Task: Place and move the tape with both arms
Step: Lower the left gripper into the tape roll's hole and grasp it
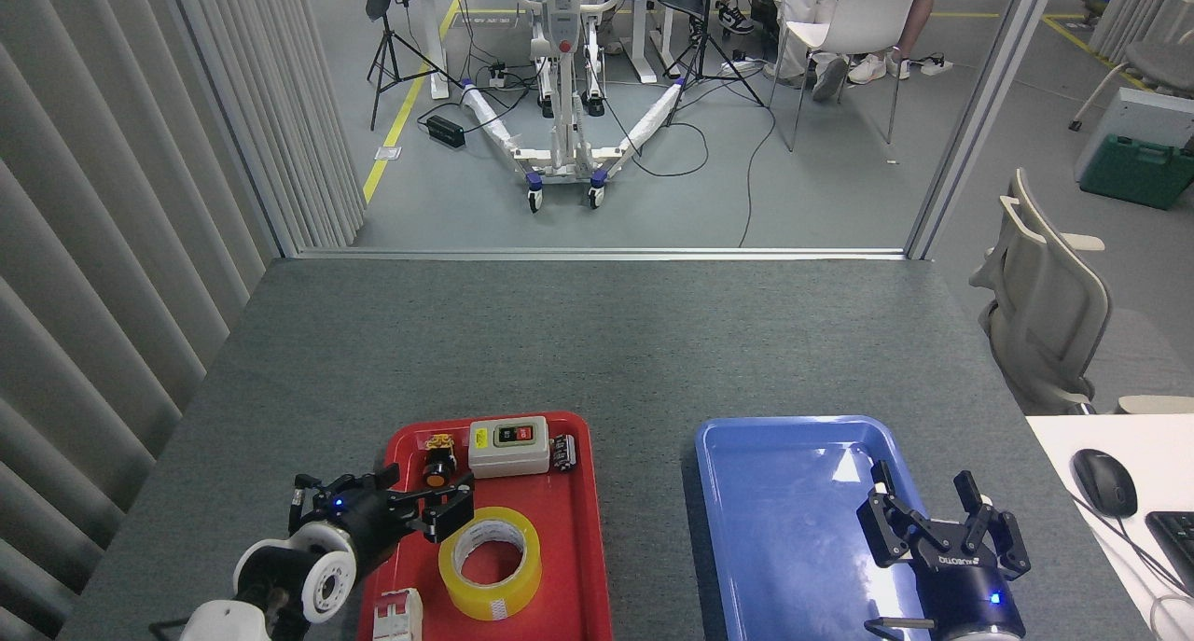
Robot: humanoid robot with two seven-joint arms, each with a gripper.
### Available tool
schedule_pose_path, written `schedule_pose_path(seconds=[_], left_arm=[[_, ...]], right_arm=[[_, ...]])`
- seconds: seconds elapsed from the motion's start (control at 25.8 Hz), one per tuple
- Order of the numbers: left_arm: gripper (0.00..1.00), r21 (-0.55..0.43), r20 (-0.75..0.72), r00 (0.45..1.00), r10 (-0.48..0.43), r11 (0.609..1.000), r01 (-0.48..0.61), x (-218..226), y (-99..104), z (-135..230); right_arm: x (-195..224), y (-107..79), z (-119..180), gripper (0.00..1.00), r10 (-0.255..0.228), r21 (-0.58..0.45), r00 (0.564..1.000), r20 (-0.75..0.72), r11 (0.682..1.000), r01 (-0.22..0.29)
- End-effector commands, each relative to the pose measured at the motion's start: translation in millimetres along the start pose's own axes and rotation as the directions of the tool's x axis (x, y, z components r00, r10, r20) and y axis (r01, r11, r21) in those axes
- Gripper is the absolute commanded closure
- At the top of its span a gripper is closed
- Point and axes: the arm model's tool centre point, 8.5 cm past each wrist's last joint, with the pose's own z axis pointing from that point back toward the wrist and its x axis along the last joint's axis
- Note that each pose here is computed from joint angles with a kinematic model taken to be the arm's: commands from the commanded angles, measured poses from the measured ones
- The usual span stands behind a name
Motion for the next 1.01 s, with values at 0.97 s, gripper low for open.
schedule_pose_path(seconds=[0.97], left_arm=[[0.19, -0.723, -0.067, 0.996, -0.060, 0.691, -0.007, 24, 2, -52]], right_arm=[[-2, 0.3, 2, 0.00, 0.002, 0.004, 1.000, 0.016, 1.000, -0.002]])
